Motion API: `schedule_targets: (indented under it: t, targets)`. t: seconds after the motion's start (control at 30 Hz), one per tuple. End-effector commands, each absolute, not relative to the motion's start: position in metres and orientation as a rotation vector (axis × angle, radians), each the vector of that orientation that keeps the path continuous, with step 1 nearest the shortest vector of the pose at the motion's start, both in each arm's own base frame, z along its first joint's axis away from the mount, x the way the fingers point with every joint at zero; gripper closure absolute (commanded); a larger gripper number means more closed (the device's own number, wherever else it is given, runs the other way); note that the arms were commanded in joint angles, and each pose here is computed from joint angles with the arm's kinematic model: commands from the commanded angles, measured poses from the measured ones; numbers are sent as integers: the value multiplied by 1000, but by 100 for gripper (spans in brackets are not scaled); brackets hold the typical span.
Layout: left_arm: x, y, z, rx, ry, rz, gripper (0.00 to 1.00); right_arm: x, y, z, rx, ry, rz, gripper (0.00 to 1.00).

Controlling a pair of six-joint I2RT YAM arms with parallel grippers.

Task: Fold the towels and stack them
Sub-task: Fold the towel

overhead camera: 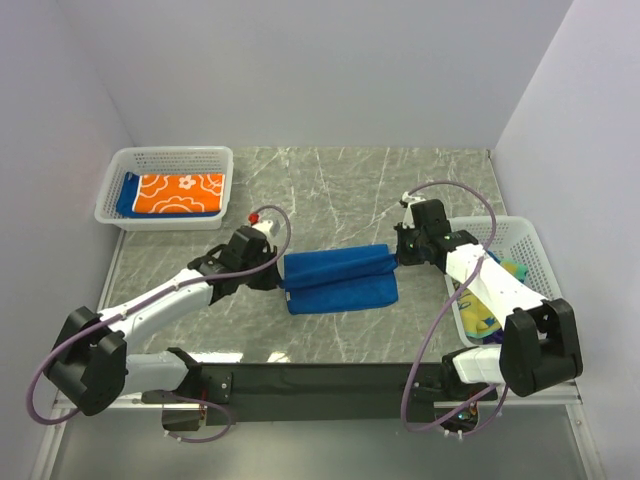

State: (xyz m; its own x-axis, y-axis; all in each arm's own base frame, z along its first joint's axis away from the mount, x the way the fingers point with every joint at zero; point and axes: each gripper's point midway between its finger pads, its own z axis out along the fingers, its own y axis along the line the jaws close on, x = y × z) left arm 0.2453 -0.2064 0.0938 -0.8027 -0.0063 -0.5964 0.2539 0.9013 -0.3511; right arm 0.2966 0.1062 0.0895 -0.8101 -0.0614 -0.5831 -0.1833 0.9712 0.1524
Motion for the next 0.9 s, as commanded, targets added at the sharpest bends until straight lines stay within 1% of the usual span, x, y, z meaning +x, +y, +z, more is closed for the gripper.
schedule_targets:
  t: [0.0, 0.13, 0.33, 0.5, 0.6, 0.7, 0.73, 0.8, 0.83, 0.87]
  targets:
    - [240, -209, 90, 139, 2441, -572, 99, 297, 105, 94, -116, 2485, 264, 100]
    - [228, -212, 73, 124, 2484, -592, 99, 293, 104, 84, -96, 2518, 264, 100]
    - [215, -217, 60, 131, 2508, -605, 99, 291, 109, 84, -103, 2511, 284, 100]
    - [207, -217, 48, 136, 2540, -589, 99, 281, 112, 68, -66, 2564, 302, 98]
    - [202, -219, 44, 133, 2558, -595, 96, 277, 110, 62, -21, 2579, 297, 97]
    - [198, -220, 42, 136, 2570, -593, 88, 273, 109, 60, 2, 2589, 298, 89]
    - [197, -220, 42, 135, 2572, -590, 83, 272, 110, 61, 5, 2590, 304, 79]
    - [193, -220, 46, 138, 2577, -587, 76, 267, 113, 69, 4, 2578, 339, 71]
    - [191, -220, 48, 137, 2579, -588, 68, 265, 115, 73, 0, 2571, 354, 64]
    - [189, -221, 52, 140, 2574, -600, 63, 263, 118, 78, -3, 2561, 379, 61]
